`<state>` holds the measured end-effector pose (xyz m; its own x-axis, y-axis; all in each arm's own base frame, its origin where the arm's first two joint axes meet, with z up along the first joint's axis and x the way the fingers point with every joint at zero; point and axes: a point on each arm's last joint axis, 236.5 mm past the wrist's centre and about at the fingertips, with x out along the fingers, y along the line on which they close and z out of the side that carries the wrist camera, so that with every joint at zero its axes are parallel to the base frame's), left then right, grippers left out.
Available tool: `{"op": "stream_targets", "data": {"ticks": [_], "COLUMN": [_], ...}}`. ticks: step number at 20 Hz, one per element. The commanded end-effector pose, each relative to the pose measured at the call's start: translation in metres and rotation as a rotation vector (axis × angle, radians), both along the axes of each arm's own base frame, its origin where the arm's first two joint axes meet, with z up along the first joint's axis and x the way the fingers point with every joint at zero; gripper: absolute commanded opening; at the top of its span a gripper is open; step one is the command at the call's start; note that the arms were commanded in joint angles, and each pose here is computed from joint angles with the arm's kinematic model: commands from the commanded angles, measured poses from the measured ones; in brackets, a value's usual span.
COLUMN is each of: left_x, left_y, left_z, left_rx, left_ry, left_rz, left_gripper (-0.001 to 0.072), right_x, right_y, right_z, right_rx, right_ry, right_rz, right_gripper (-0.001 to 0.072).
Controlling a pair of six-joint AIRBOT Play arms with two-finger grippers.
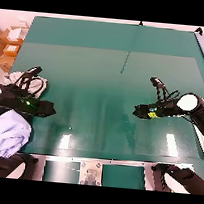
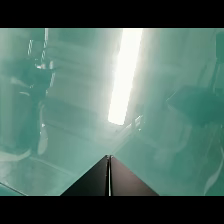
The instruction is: Fold the shirts.
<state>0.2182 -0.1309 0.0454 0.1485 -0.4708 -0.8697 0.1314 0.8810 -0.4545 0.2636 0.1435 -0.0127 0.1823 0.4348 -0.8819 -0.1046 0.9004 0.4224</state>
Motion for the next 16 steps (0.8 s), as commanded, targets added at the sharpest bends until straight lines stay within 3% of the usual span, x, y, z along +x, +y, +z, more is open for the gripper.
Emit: {"op": "stream_targets", "data": {"ticks": [1, 3, 6, 7, 8, 9, 11, 14, 16], "left_x": [0.001, 0.005, 0.029, 0.044, 0.062, 0.082, 0.120, 0.156, 0.178], "left_y": [0.001, 0.011, 0.072, 0.097, 0.112, 0.123, 0.142, 0.178, 0.197], "left_z": [0.000, -0.004, -0.018, -0.016, -0.010, 0.000, 0.013, -0.014, -0.041], "left_rx": [0.004, 0.050, 0.301, 0.393, 0.457, 0.497, 0.570, 0.651, 0.669], "left_ry": [-0.005, -0.021, -0.088, -0.149, -0.234, -0.329, -0.482, -0.498, -0.502], "left_rz": [0.003, 0.009, 0.140, 0.190, 0.203, 0.216, 0.228, 0.241, 0.227], "left_gripper": [0.0021, 0.0021, 0.0022, 0.0184, 0.0661, 0.0700, 0.0703, 0.0701, 0.0602], "right_x": [0.000, 0.000, 0.000, 0.000, 0.000, 0.000, 0.000, 0.000, 0.000], "right_y": [0.001, 0.001, 0.001, 0.001, 0.001, 0.001, 0.001, 0.001, 0.001], "right_z": [0.000, 0.000, 0.000, 0.000, 0.000, 0.000, 0.000, 0.000, 0.000], "right_rx": [0.000, 0.000, 0.000, 0.000, 0.000, 0.000, 0.001, 0.000, 0.000], "right_ry": [0.000, 0.000, 0.000, 0.000, 0.000, 0.000, 0.000, 0.000, 0.000], "right_rz": [0.002, 0.002, 0.002, 0.002, 0.002, 0.002, 0.002, 0.002, 0.002], "right_gripper": [0.0013, 0.0013, 0.0012, 0.0013, 0.0013, 0.0013, 0.0013, 0.0013, 0.0013]}}
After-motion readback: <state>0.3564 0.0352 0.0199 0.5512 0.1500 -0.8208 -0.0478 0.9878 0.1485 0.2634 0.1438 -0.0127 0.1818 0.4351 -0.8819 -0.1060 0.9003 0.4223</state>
